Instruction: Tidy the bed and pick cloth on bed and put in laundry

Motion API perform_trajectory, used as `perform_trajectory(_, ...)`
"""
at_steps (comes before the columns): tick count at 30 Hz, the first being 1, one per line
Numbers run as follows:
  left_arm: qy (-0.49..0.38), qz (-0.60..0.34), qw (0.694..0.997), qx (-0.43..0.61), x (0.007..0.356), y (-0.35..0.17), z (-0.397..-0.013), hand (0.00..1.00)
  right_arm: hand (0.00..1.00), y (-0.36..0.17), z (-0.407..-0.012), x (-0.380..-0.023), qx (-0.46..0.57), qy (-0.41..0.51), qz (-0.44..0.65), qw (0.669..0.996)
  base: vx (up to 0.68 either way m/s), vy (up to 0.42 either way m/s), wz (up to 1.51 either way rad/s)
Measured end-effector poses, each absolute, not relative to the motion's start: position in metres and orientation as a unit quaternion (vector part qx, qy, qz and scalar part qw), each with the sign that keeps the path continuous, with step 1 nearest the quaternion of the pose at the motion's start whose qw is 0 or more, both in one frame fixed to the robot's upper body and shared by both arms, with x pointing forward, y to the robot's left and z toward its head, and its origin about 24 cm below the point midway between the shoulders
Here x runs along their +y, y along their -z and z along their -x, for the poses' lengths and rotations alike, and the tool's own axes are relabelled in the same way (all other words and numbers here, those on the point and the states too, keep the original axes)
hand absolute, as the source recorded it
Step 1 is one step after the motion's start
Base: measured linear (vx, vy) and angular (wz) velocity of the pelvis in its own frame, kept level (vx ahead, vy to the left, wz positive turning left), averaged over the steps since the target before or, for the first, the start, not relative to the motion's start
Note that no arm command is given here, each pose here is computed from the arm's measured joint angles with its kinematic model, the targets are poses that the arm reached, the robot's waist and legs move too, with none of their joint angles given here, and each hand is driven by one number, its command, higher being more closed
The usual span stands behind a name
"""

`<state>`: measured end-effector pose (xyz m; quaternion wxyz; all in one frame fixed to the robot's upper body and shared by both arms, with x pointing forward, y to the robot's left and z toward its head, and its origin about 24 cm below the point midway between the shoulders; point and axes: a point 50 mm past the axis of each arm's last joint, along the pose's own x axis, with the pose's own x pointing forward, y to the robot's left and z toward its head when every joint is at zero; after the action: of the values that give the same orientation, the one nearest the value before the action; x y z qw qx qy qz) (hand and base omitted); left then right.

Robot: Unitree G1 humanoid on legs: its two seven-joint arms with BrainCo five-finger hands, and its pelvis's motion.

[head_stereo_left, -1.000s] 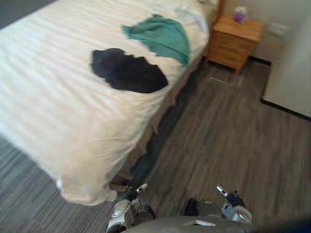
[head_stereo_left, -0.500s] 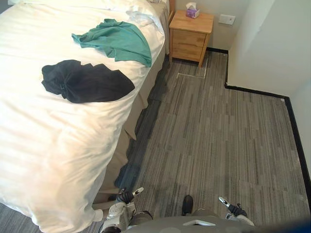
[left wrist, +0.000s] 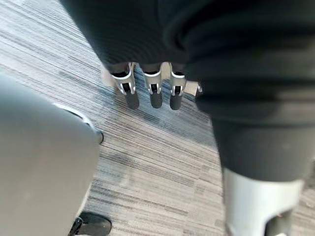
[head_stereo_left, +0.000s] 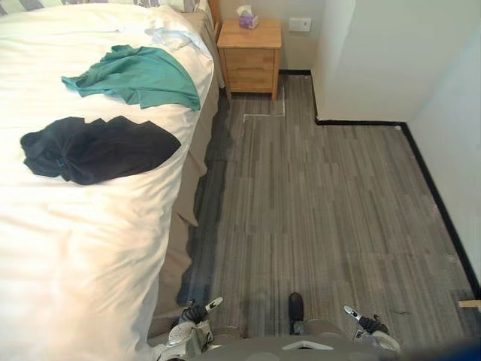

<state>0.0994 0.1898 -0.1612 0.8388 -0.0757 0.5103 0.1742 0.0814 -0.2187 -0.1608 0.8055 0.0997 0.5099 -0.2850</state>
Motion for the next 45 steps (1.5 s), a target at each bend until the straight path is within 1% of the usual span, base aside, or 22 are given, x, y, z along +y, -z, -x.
perform_trajectory(1, -0.172, 0.073, 0.839, 0.512, 0.189, 0.161, -0.1, 0.0, 0.0, 0.161, -0.082, -0.219, 0.51, 0.284, -0.1, 0.806, 0.07, 0.027, -0.06)
perform_trajectory(2, -0.146, 0.039, 0.836, 0.527, 0.189, 0.163, -0.099, 0.0, 0.0, 0.164, -0.094, -0.204, 0.524, 0.242, -0.092, 0.812, 0.0, 0.0, 0.0)
perform_trajectory(8, -0.147, 0.039, 0.836, 0.527, 0.189, 0.163, -0.098, 0.0, 0.0, 0.163, -0.094, -0.204, 0.523, 0.241, -0.093, 0.813, 0.0, 0.0, 0.0)
perform_trajectory(12, -0.143, 0.031, 0.839, 0.525, 0.189, 0.163, -0.098, 0.0, 0.0, 0.162, -0.097, -0.204, 0.511, 0.231, -0.093, 0.823, 0.0, -0.002, 0.13)
perform_trajectory(15, -0.133, 0.016, 0.847, 0.515, 0.189, 0.162, -0.101, 0.0, 0.0, 0.16, -0.101, -0.202, 0.503, 0.216, -0.086, 0.832, 0.03, -0.022, 0.15)
perform_trajectory(17, -0.12, -0.009, 0.857, 0.501, 0.189, 0.159, -0.107, 0.0, 0.0, 0.158, -0.106, -0.201, 0.489, 0.195, -0.076, 0.847, 0.09, -0.049, 0.02)
perform_trajectory(20, -0.127, -0.043, 0.866, 0.482, 0.197, 0.154, -0.111, 0.0, 0.0, 0.155, -0.11, -0.194, 0.475, 0.159, -0.056, 0.864, 0.1, -0.061, -0.05)
perform_trajectory(24, -0.127, -0.054, 0.879, 0.456, 0.199, 0.148, -0.125, 0.0, 0.0, 0.152, -0.115, -0.197, 0.463, 0.136, -0.024, 0.876, 0.18, -0.108, -0.15)
perform_trajectory(31, -0.127, -0.06, 0.889, 0.436, 0.195, 0.144, -0.134, 0.0, 0.0, 0.149, -0.123, -0.202, 0.454, 0.135, -0.014, 0.881, 0.26, 0.036, -0.48)
perform_trajectory(35, -0.112, -0.06, 0.89, 0.438, 0.185, 0.145, -0.136, 0.0, 0.0, 0.148, -0.123, -0.207, 0.453, 0.143, -0.004, 0.88, 0.28, 0.193, -0.14)
perform_trajectory(37, -0.114, -0.068, 0.894, 0.427, 0.191, 0.141, -0.143, 0.0, 0.0, 0.15, -0.126, -0.192, 0.455, 0.123, -0.009, 0.882, 0.25, 0.148, 0.05)
perform_trajectory(39, -0.117, -0.068, 0.897, 0.422, 0.193, 0.14, -0.146, 0.0, 0.0, 0.15, -0.127, -0.185, 0.455, 0.115, -0.014, 0.883, 0.26, 0.119, -0.18)
perform_trajectory(43, -0.134, -0.052, 0.89, 0.433, 0.197, 0.142, -0.14, 0.0, 0.0, 0.15, -0.126, -0.184, 0.456, 0.113, -0.015, 0.882, 0.26, 0.094, -0.32)
perform_trajectory(45, -0.158, -0.024, 0.88, 0.447, 0.199, 0.146, -0.132, 0.0, 0.0, 0.151, -0.125, -0.185, 0.459, 0.12, -0.02, 0.88, 0.25, 0.141, -0.3)
